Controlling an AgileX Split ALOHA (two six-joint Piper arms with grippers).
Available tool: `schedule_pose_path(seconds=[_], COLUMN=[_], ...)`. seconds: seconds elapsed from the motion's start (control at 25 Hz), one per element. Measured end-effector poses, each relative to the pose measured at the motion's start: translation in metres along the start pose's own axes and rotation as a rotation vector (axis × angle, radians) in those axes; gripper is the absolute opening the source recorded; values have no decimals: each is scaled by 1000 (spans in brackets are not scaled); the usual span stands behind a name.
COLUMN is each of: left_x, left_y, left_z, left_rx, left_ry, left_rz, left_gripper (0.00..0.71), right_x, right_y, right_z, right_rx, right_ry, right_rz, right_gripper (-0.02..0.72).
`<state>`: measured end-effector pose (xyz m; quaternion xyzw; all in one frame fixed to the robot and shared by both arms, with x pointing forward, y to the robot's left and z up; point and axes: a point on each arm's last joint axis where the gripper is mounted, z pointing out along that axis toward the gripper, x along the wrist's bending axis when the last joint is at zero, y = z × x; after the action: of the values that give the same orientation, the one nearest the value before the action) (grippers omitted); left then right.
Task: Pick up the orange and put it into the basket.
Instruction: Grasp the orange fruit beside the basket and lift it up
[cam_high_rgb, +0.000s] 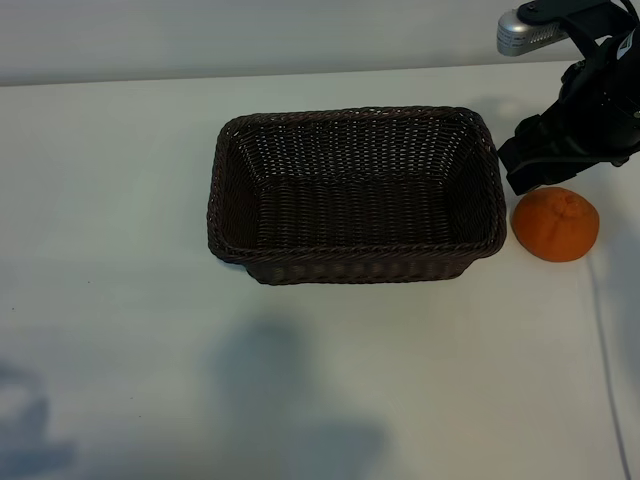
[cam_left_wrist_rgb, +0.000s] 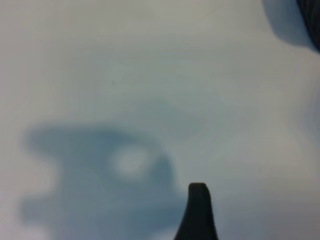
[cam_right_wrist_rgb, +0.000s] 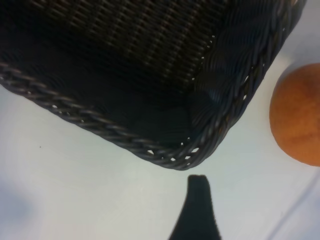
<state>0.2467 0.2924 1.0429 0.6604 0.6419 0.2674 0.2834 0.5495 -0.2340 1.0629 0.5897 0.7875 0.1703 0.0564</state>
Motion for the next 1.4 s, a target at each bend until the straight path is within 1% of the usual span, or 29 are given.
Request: schedule_pose_path(seconds=[0.44, 0.64, 0.72, 0.8, 0.92, 1.0, 1.24, 1.4], left_x=[0, -1, -2, -3, -3, -3, -3, -3], left_y=[1, -5, -10, -13, -14, -14, -15, -15], left_z=[0, -6, -11, -14, -15, -15, -15, -15], left_rx=[-19, -78, -126, -161, -170, -171, -172, -172], left_ry=[4, 10, 14, 17, 18, 18, 18, 18], left_rz=[1, 6, 11, 15, 16, 16, 16, 16], left_gripper=[592, 592, 592, 592, 592, 592, 592, 592], right_x=[0, 0, -2, -6, -14, -19, -29, -45], right_y=[0, 2, 3, 4, 5, 8, 16, 15], right_z=[0, 0, 1, 5, 16, 25, 57, 77], right_rx=[-1, -20, -28, -19, 6, 8, 9, 36], right_ry=[0, -5, -24, -57, -121, -153, -193, -207], right_rz=[-1, 8, 35, 61, 74, 78, 115, 171], right_gripper=[559, 559, 559, 559, 559, 559, 560, 566])
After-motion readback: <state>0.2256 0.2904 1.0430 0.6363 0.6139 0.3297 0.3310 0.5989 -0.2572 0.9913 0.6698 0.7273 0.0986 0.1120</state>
